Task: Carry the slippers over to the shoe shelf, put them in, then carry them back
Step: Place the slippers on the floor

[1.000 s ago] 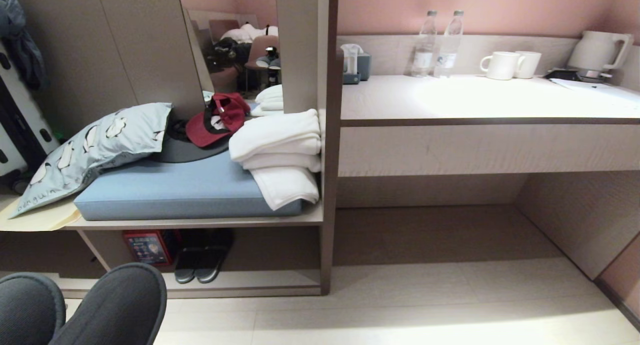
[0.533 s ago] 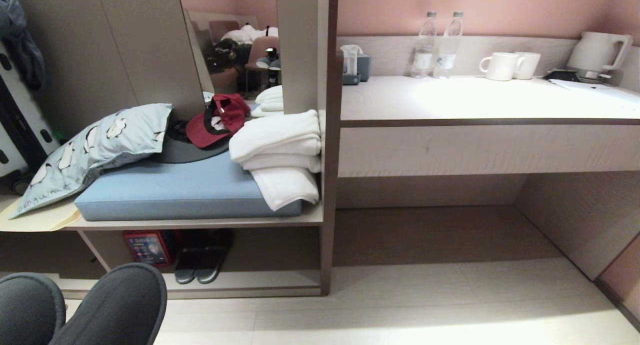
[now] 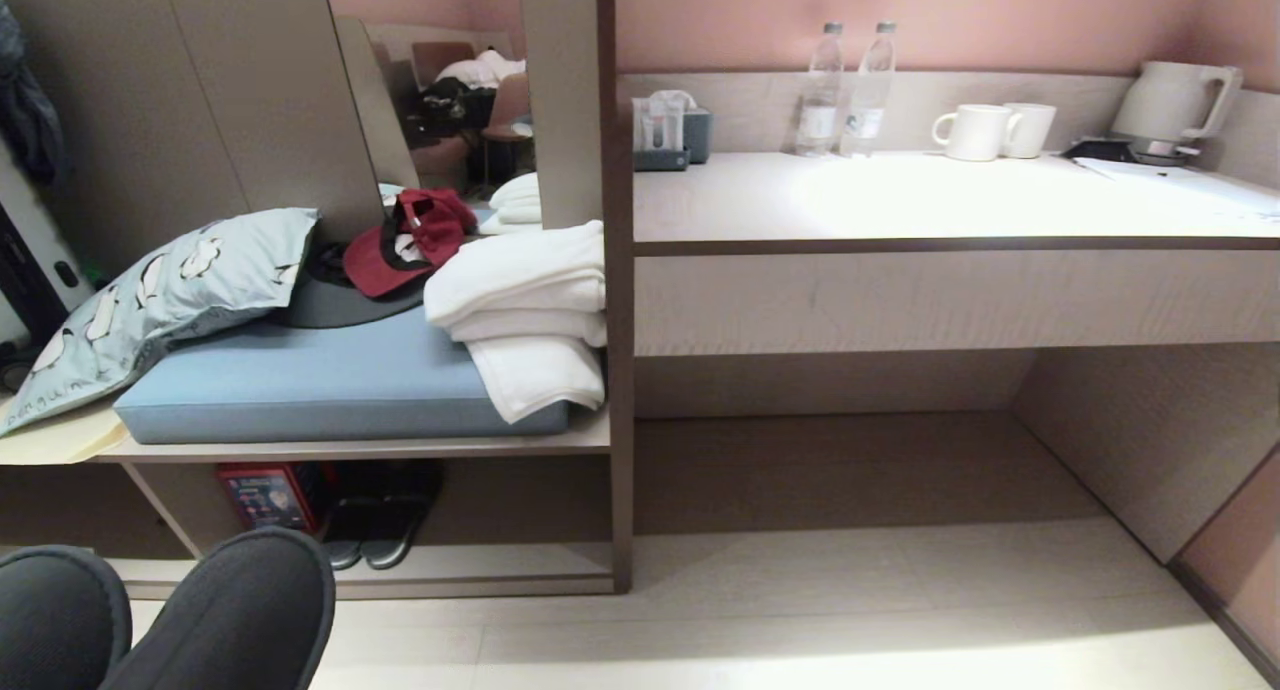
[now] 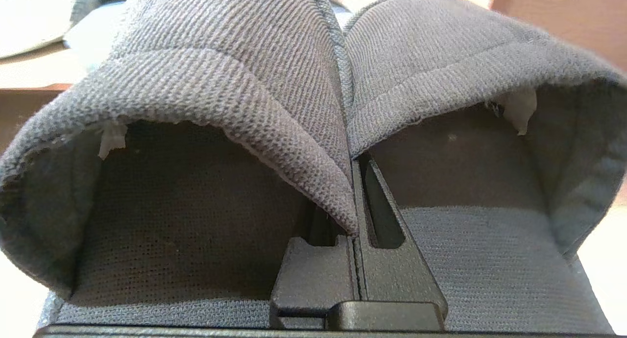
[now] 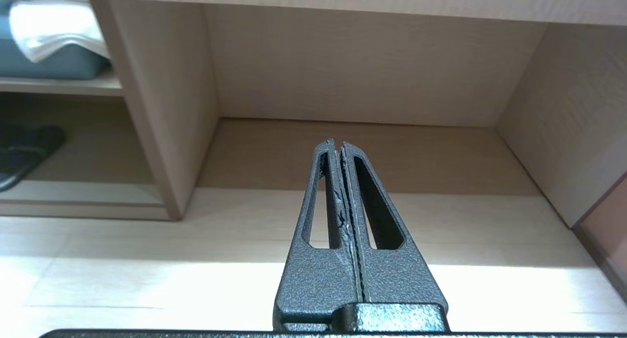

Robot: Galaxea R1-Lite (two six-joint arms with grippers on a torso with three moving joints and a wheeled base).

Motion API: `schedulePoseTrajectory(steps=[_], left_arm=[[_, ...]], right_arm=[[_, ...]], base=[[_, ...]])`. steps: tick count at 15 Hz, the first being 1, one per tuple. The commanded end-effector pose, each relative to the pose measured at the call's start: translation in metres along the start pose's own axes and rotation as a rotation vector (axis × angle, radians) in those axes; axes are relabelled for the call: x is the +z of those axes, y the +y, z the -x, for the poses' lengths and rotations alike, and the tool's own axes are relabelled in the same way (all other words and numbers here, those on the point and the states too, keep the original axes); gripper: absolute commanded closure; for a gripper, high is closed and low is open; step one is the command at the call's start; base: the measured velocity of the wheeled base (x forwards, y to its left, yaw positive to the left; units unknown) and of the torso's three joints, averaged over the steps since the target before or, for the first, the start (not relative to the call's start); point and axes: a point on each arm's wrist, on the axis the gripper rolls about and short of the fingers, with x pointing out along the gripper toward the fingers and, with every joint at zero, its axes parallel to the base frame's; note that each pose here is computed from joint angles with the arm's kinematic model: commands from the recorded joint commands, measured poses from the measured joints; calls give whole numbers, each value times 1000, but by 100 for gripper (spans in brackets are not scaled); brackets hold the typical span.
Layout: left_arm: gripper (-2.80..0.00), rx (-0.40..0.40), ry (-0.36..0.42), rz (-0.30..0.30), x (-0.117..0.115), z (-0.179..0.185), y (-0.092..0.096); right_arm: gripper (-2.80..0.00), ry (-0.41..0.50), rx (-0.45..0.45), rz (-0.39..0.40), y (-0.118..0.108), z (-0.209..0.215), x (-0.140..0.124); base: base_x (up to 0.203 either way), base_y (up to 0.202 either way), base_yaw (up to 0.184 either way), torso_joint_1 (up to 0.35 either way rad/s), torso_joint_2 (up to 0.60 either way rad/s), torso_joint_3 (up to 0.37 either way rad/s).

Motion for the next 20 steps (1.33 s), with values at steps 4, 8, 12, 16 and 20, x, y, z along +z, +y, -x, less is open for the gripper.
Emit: schedulePoseTrajectory(steps=[4,8,12,16,20], left_arm=[[0,0,1,2,0,0,0],[0,0,0,1,0,0,0],[0,0,-1,1,0,0,0],[0,0,0,1,0,0,0],[0,0,-1,2,0,0,0]], right_arm=[[0,0,0,1,0,0,-12],[0,0,0,1,0,0,-12],[0,0,0,1,0,0,-12],[0,0,0,1,0,0,-12],[0,0,0,1,0,0,-12]], base=[[0,-197,1,3,3,3],[0,-195,2,2,3,2],[0,-195,3,2,3,1],[0,-195,3,1,2,2],[0,-196,1,6,2,5]])
